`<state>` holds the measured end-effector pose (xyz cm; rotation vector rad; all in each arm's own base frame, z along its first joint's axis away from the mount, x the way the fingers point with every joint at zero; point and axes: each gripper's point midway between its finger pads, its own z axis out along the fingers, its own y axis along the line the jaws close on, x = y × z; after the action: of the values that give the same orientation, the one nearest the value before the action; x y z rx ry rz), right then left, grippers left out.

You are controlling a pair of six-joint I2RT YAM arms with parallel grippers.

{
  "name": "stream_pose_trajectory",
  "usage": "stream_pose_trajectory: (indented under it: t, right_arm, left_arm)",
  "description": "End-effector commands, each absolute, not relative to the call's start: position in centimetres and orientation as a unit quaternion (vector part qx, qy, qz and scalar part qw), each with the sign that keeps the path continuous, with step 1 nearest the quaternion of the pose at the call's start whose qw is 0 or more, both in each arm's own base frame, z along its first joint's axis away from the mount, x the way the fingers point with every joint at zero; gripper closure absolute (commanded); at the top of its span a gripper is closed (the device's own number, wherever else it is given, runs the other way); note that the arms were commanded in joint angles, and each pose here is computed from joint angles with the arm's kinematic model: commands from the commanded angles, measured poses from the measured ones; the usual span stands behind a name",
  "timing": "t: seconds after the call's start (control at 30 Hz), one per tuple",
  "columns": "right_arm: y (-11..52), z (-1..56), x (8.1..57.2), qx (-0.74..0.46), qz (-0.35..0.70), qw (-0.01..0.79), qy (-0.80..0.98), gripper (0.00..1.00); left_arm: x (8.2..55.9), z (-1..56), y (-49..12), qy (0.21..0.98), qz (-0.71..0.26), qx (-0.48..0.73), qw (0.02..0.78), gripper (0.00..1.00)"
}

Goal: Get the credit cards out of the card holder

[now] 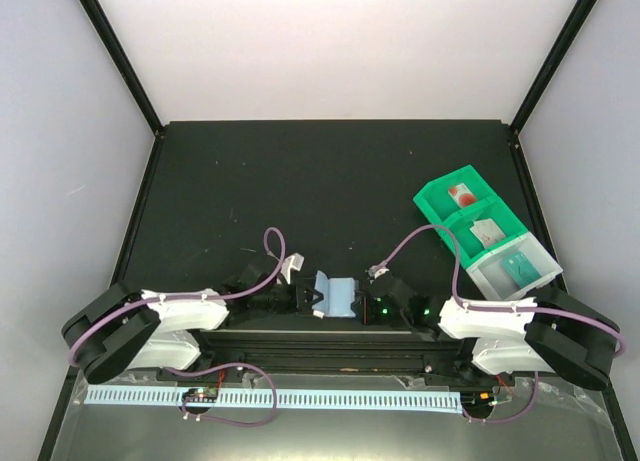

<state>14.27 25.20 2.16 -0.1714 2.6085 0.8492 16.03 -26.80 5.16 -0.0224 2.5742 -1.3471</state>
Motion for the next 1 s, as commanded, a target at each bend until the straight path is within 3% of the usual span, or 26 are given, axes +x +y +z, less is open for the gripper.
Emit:
stream_pose_trajectory:
  t: [0.0,0.37,0.57,0.7,0.77,0.97]
  right_arm:
    - [25.2,1.4,13.9,-0.064,0.306,0.19,0.931,0.78]
    - [25.0,1.4,13.9,-0.062,0.303,0.191,0.932,0.8]
    - [24.6,2.5,14.2,-0.058,0.302,0.207,0.929,0.79]
    - [24.6,3.8,14.4,-0.061,0.305,0.217,0.925,0.77]
    - [24.3,4.6,14.7,-0.061,0.3,0.228,0.924,0.74]
    - [23.2,9.0,15.7,-0.056,0.297,0.28,0.911,0.59]
  left_arm:
    - [16.0,7.6,-29.2,0.847,-0.519,0.011,0.119,0.98]
    - [15.2,3.5,-30.0,0.861,-0.504,-0.01,0.068,0.97]
    - [16.1,4.2,-28.8,0.88,-0.464,0.0,0.1,0.91]
    - [17.1,4.3,-25.5,0.912,-0.384,-0.016,0.144,0.83]
    - [17.5,5.1,-24.1,0.918,-0.359,-0.022,0.166,0.76]
    - [18.0,9.5,-21.3,0.914,-0.332,-0.03,0.232,0.34]
